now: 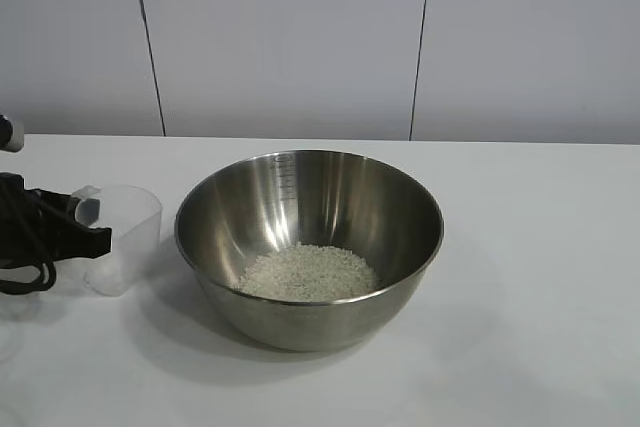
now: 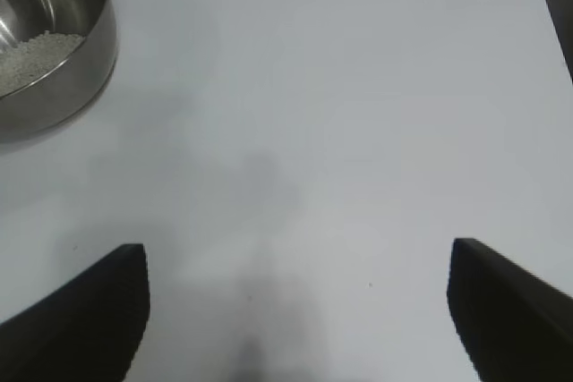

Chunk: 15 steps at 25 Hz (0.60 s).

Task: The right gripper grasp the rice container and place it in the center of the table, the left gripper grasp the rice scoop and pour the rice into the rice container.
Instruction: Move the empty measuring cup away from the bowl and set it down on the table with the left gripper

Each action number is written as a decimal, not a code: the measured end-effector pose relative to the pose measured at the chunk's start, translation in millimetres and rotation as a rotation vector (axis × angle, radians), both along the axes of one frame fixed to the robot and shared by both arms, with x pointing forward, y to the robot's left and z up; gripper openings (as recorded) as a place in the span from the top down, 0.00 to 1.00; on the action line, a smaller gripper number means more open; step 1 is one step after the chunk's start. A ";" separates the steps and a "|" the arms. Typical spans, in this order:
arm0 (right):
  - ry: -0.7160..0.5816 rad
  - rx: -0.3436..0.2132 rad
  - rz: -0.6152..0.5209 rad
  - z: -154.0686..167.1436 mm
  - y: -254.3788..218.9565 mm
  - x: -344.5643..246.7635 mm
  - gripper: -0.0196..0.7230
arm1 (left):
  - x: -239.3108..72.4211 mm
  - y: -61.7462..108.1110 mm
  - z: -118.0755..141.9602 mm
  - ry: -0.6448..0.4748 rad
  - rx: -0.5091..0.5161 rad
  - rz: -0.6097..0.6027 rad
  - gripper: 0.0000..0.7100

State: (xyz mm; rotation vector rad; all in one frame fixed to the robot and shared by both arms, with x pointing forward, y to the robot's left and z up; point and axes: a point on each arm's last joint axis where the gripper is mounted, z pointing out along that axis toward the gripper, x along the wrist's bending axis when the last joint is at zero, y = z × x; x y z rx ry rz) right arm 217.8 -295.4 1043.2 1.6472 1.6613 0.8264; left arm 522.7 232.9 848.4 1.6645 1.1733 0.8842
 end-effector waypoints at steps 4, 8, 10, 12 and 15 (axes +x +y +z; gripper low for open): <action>0.000 0.000 0.000 0.0 0.0 0.0 0.14 | -1.4 0.3 -0.3 0.002 0.000 0.000 0.41; 0.000 0.000 0.000 0.0 0.0 0.0 0.14 | -10.1 2.2 -4.0 0.025 0.029 -0.009 0.41; 0.000 0.000 0.000 0.0 0.0 0.0 0.14 | -16.6 3.7 -6.5 0.038 0.062 -0.021 0.40; 0.000 0.000 0.000 0.0 0.0 0.0 0.14 | -23.4 5.2 -8.9 0.054 0.092 -0.033 0.40; 0.000 0.000 0.000 0.0 0.0 0.0 0.14 | -33.4 8.0 -12.3 0.084 0.115 -0.035 0.40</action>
